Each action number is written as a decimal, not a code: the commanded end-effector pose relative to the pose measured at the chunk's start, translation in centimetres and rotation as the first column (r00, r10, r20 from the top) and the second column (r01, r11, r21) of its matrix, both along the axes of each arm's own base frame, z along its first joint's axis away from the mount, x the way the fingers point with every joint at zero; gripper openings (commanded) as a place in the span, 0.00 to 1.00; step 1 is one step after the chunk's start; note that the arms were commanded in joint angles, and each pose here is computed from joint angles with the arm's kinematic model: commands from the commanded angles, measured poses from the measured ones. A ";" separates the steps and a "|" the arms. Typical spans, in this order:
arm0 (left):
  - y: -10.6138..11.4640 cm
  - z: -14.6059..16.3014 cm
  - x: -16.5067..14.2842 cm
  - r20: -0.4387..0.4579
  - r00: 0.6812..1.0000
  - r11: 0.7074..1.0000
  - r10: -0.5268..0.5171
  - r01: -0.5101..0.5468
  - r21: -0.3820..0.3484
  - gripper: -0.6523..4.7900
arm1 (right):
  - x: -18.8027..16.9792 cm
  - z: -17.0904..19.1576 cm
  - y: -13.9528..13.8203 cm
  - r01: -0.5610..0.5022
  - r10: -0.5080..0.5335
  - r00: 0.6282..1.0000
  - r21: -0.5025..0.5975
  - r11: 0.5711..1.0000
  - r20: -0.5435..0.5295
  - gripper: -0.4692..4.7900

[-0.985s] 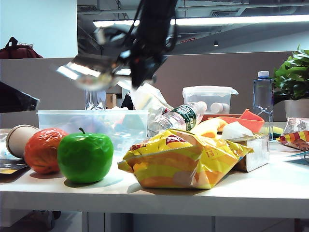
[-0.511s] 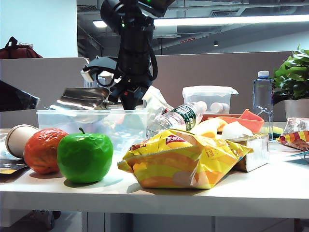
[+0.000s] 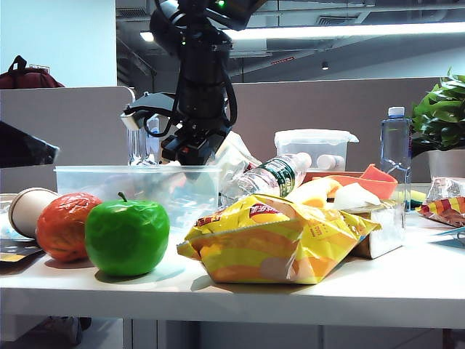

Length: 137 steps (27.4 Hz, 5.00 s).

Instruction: Pick up the metal ice scoop from the table and place it inside the transparent plastic box.

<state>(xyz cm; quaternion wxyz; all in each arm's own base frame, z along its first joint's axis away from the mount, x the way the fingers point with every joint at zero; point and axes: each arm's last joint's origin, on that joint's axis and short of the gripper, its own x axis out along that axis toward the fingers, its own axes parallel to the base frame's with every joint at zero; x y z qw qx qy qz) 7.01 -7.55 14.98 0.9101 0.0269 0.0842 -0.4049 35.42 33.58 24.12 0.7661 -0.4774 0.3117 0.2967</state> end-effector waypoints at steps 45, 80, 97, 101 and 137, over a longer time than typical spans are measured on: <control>4.8 0.9 2.4 0.079 0.854 0.857 0.515 -0.509 -0.078 0.11 | -1.7 14.3 -15.6 0.437 -0.366 0.898 0.399 0.806 -0.244 0.09; 6.9 0.9 2.7 0.077 0.721 0.725 0.689 -0.684 -0.076 0.11 | -18.6 13.5 -28.2 0.170 -0.365 0.931 0.858 0.484 0.022 0.09; 7.0 0.9 2.7 0.077 0.720 0.724 0.690 -0.686 -0.076 0.11 | -24.6 9.7 -30.0 0.038 -0.413 0.905 0.949 0.313 0.100 0.09; 7.2 0.9 2.7 0.077 0.705 0.709 0.705 -0.701 -0.076 0.11 | -25.9 10.0 -30.3 0.000 -0.418 0.899 0.954 0.301 0.132 0.09; 7.2 0.9 2.7 0.076 0.701 0.705 0.709 -0.705 -0.076 0.11 | -27.3 8.0 -31.2 0.030 -0.538 0.829 0.949 0.314 0.151 0.09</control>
